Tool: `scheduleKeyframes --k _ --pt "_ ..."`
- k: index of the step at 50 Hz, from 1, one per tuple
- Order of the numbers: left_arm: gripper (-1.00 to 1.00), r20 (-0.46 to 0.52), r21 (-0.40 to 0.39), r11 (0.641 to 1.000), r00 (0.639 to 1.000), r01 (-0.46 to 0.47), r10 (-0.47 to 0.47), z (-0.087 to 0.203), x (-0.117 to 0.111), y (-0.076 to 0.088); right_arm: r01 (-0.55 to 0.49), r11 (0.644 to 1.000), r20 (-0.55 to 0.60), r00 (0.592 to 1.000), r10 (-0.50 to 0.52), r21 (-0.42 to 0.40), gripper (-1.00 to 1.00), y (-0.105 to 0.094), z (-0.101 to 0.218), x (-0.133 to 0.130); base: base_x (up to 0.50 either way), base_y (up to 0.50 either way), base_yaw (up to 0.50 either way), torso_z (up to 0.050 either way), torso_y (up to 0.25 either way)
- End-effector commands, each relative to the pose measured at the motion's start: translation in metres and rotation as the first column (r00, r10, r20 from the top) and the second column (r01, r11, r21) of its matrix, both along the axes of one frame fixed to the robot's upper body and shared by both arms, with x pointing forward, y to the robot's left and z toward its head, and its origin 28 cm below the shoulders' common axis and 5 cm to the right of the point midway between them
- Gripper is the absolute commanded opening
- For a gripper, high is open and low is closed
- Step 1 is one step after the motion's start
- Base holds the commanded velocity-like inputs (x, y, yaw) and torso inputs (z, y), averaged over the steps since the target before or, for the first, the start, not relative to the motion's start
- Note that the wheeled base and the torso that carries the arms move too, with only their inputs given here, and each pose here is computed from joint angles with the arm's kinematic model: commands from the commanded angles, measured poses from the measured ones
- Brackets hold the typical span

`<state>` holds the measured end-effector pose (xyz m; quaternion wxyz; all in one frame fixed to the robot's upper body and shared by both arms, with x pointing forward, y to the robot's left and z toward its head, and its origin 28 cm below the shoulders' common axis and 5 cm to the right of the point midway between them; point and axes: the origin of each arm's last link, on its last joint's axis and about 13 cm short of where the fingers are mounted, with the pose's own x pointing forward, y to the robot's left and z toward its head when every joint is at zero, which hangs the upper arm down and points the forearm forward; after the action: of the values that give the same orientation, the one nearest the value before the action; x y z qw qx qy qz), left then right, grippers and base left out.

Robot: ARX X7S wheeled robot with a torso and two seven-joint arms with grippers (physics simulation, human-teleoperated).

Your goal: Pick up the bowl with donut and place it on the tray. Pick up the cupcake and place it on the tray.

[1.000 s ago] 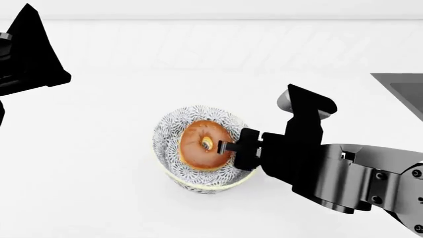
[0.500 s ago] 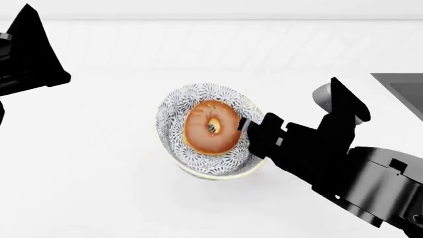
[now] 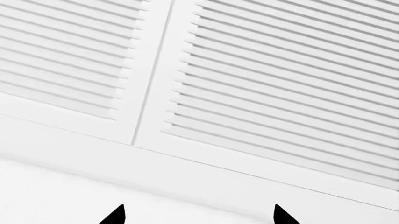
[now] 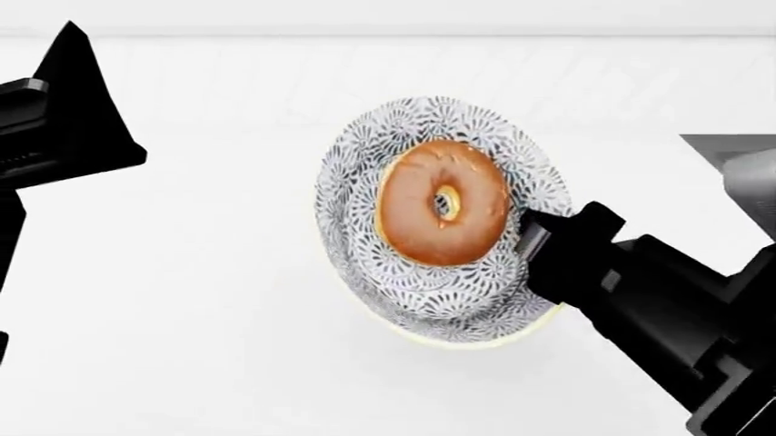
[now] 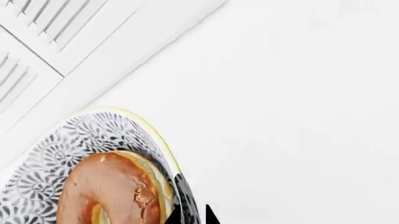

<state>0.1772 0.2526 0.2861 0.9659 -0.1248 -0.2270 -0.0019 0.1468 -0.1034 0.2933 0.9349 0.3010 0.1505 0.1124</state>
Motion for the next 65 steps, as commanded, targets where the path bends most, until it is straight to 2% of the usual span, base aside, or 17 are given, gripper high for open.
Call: scheduleKeyframes --k 1,3,65 --pt "1.0 -0.001 0.006 1.0 1.0 0.007 -0.007 -0.0008 -0.0019 -0.001 0.058 0.996 0.127 0.991 -0.049 -0.071 -1.0 0.0004 0.019 -0.0333 0.0 0.0 0.0 0.0 0.0" --pt "1.0 -0.001 0.005 1.0 1.0 0.008 -0.008 -0.0003 -0.0023 -0.0008 0.091 0.995 0.194 0.977 -0.083 -0.029 -1.0 -0.0035 0.0259 -0.0403 0.0 0.0 0.0 0.0 0.0" --pt "1.0 0.002 -0.002 1.0 1.0 0.013 -0.013 0.0016 -0.0034 0.0001 0.096 0.995 0.184 0.978 -0.1 0.028 -1.0 -0.0082 0.0228 -0.0403 0.0 -0.49 0.0 0.0 0.0"
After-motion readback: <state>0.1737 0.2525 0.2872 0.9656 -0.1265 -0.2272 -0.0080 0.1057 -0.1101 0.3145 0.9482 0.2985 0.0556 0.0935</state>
